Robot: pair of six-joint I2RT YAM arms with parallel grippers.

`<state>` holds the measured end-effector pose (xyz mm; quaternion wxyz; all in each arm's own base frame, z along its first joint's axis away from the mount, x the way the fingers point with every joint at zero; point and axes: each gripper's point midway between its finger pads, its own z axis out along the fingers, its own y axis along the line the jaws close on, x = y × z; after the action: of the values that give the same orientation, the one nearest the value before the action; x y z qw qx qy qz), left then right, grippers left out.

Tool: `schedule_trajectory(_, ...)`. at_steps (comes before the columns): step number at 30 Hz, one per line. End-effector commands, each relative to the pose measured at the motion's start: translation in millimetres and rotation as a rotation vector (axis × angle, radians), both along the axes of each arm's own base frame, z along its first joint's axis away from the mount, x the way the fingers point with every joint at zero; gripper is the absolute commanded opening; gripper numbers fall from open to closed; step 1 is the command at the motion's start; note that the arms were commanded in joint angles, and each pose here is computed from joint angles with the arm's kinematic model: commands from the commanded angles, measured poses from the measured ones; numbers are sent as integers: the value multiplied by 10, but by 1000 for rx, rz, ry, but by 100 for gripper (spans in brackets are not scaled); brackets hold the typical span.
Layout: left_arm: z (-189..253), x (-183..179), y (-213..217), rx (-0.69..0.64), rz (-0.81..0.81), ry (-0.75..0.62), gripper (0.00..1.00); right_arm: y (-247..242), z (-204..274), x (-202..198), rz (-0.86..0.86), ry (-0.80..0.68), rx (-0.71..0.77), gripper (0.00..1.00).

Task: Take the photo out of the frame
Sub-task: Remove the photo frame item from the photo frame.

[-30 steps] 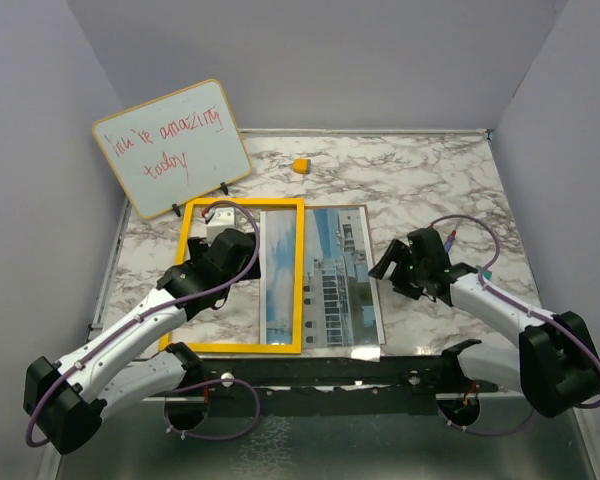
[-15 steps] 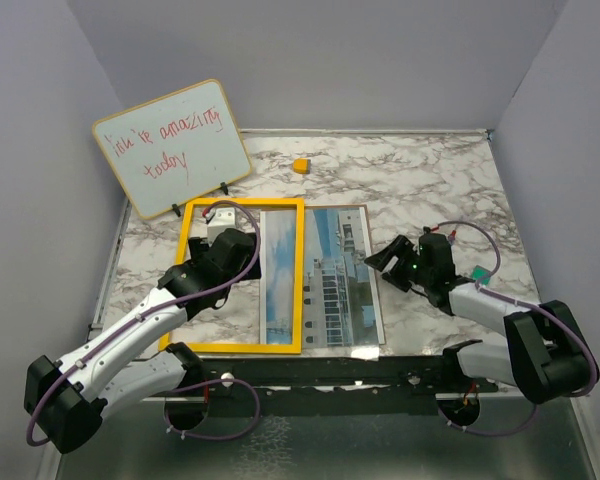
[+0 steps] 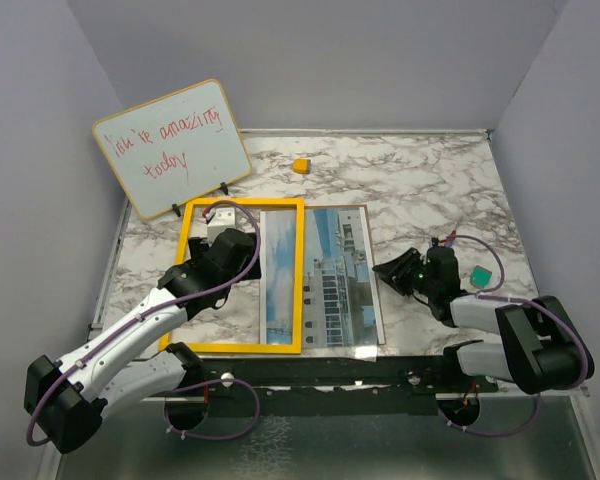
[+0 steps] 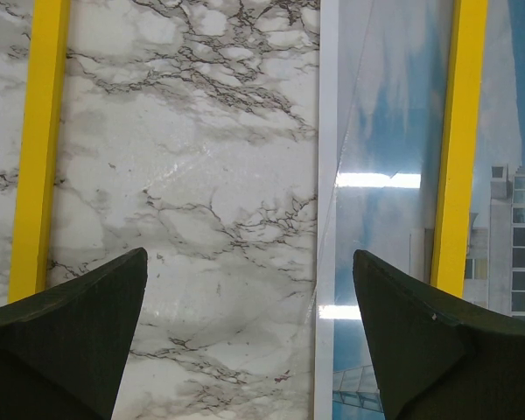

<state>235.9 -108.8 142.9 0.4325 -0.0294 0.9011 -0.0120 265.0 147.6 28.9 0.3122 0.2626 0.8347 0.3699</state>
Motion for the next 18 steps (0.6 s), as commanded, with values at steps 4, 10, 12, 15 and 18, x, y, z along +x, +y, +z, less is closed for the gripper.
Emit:
schedule_trajectory(4,-40,-8,6,17,-5,9,99,-19,-265,-172,-1,111,42,16)
schedule_trajectory(10,-44,-5,12,22,-4,10,99,-45,-234,-143,-5,106,45,0)
schedule_trajectory(12,-47,-5,6,21,-7,11,99,-49,-167,-125,2,82,35,0)
schedule_trajectory(15,-45,-7,2,20,-9,11,99,-104,-70,-65,26,48,-42,1)
schedule_trajectory(18,-54,-11,-29,12,-23,17,99,-193,39,-8,32,14,-130,0)
